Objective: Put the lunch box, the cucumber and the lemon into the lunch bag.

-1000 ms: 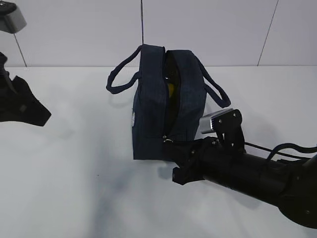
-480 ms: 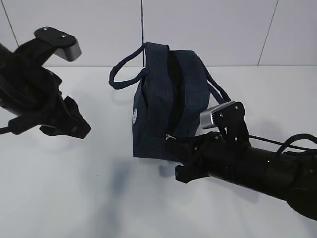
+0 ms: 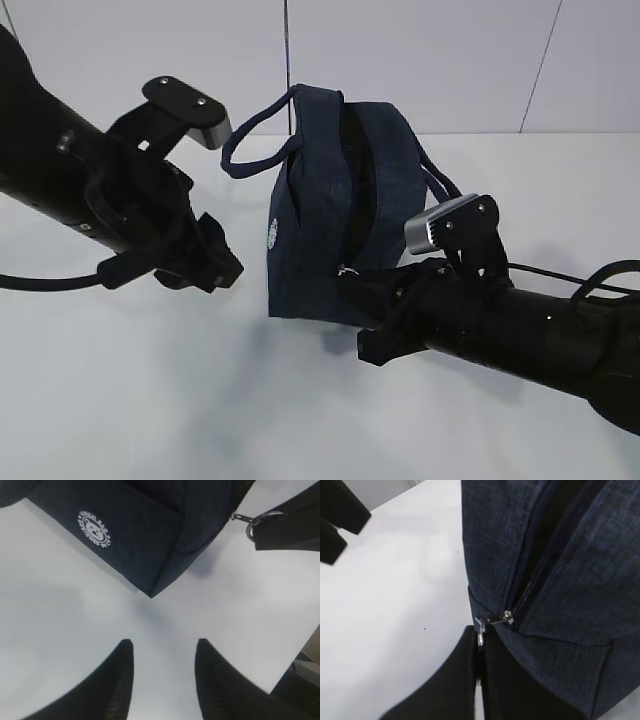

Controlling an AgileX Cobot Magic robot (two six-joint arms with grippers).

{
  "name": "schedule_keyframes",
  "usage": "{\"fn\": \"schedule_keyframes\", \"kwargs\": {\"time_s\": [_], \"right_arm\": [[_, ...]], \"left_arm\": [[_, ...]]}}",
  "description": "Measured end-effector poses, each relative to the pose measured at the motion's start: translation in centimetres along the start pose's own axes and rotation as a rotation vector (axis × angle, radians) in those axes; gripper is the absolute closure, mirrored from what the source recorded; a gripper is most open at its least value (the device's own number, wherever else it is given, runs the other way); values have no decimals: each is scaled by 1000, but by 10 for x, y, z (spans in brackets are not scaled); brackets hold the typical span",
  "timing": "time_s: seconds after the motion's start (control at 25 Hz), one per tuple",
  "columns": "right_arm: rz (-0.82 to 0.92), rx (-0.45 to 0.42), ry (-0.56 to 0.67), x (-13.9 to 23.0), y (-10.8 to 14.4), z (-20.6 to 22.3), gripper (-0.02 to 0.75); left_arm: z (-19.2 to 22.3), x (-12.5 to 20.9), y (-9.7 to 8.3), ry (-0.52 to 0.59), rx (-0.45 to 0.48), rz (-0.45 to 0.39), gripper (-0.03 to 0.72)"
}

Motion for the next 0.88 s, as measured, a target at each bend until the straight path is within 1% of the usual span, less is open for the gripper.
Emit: {"fn": "schedule_keyframes", "kwargs": {"time_s": [0.08, 0.16, 0.24, 0.44, 0.6, 0.8, 0.88], "right_arm": [[-2, 0, -1, 0, 0, 0, 720], [-3, 0, -3, -1, 0, -1, 720], [-5, -1, -8, -3, 1, -1, 721], [1, 6, -15, -5, 0, -2, 721], [5, 11, -21, -6, -1, -2, 721], [5, 12, -19, -6, -1, -2, 720], [5, 12, -19, -6, -1, -2, 721]], "left_arm": [[9, 3, 0, 19, 4, -3, 343], [18, 7, 1, 40, 6, -7, 332], [27, 9, 3, 50, 2, -7, 328], [48, 14, 5, 72, -1, 30, 327], [58, 10, 3, 38, -14, 55, 326], [77, 7, -9, 9, -18, 97, 326], [82, 5, -10, -10, -28, 102, 326]]}}
Point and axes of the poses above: a point on each arm's last joint axis where the gripper is mounted, z pointing out along that axis toward the gripper, y along the wrist's bending axis when the last joint is at zero, x = y × z, the point moved 7 cm from there along z, pointing out along that axis toward the gripper, and after that the axes turned 1 degree about -z, right-handed, at the moved point
